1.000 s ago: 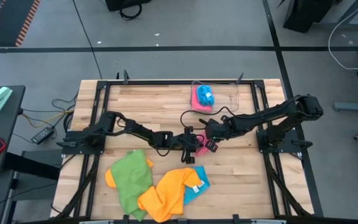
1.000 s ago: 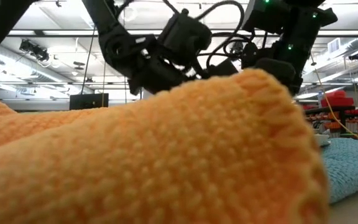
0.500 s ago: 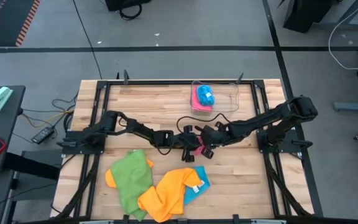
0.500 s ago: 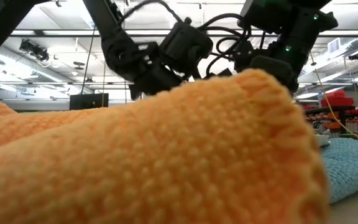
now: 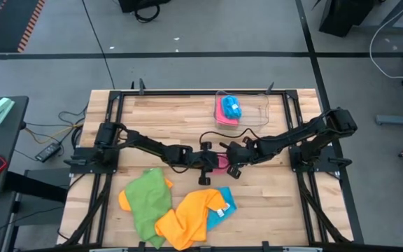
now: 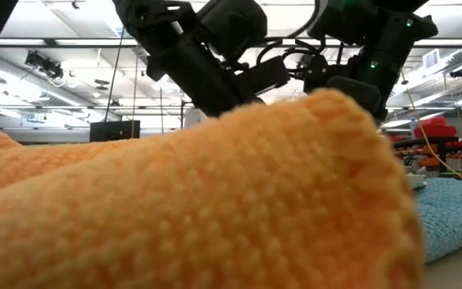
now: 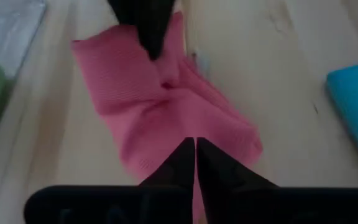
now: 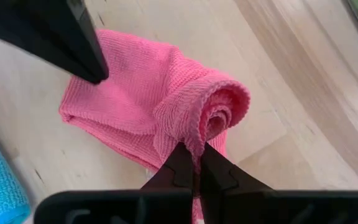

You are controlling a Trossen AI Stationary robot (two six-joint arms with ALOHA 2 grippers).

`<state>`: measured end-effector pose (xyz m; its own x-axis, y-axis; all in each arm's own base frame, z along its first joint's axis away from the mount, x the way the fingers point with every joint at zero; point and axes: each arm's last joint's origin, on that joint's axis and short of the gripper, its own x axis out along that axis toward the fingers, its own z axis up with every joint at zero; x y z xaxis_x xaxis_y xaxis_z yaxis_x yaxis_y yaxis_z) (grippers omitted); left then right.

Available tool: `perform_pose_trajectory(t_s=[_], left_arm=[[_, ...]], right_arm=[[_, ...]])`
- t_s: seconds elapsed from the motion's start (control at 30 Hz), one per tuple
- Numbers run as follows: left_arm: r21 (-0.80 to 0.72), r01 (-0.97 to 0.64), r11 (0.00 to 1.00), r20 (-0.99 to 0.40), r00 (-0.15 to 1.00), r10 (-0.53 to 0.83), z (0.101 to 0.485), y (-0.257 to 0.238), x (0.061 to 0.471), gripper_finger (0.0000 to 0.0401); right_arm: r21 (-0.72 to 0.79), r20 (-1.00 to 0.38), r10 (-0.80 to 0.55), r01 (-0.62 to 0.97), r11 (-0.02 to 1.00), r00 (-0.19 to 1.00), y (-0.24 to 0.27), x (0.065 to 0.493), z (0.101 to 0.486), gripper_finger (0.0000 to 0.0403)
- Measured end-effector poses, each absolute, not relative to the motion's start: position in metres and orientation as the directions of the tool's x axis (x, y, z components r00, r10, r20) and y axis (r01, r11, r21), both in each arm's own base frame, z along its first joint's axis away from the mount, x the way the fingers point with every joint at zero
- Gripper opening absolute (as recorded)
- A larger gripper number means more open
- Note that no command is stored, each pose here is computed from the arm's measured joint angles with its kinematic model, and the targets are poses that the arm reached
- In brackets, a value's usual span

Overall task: Fold microfiber towels
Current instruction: Fold the pink towel

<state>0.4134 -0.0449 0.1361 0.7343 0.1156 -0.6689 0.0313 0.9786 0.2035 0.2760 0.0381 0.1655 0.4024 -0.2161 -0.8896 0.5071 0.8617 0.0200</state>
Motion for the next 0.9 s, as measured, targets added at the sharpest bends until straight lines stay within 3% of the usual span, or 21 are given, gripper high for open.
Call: perform_pose_trajectory(t_s=[0.23,0.9], left_arm=[[0.189,0.032,0.981,-0.751,0.649,0.124,0.119,-0.046,0.407,0.0016],[0.180,0.014,0.984,-0.705,0.699,0.119,0.114,-0.047,0.414,0.0012]], right_arm=[[0.025,-0.888,-0.216,0.511,0.859,0.406,0.038,0.276,0.166,0.0007],[0.191,-0.834,-0.132,0.505,0.842,0.536,0.042,0.289,0.172,0.0010]])
